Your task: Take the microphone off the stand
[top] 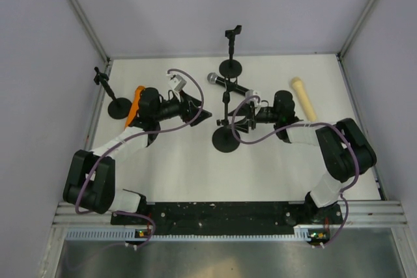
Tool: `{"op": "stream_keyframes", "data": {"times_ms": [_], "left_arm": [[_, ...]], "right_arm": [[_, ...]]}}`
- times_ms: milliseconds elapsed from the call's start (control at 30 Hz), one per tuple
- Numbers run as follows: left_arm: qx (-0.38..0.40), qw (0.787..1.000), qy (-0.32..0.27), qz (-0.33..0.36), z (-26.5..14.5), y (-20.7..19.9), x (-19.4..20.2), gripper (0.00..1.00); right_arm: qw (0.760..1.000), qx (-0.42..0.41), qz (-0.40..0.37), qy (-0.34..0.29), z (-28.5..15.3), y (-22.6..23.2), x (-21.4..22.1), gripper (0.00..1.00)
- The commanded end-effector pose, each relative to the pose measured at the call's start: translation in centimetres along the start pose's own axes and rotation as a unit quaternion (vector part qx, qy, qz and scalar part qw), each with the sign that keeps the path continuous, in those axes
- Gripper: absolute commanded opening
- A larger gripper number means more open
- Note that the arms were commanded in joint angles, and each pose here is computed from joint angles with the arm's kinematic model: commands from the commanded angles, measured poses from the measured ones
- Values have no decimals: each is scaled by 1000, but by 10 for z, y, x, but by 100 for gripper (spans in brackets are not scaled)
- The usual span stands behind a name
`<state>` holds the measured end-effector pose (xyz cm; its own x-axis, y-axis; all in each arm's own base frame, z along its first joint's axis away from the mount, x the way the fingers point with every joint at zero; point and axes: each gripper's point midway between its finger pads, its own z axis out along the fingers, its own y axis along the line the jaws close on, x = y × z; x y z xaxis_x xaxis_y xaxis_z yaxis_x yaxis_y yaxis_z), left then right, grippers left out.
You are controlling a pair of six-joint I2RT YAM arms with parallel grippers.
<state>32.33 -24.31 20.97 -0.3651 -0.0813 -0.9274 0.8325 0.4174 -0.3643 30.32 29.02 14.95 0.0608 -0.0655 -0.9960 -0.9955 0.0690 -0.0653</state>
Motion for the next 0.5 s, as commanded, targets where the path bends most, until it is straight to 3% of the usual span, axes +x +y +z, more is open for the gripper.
{"op": "stream_keyframes", "data": {"times_ms": [0,467], "left_arm": [[9,999,-25,42,-3,-8,-17,84],[26,998,-22,58,-3,-12,-12,85]], "right_arm": [[999,-16,-39,-27,-7,-9,-22,51],[999,-34,-10,-37,-2,-3,-16,67]]}}
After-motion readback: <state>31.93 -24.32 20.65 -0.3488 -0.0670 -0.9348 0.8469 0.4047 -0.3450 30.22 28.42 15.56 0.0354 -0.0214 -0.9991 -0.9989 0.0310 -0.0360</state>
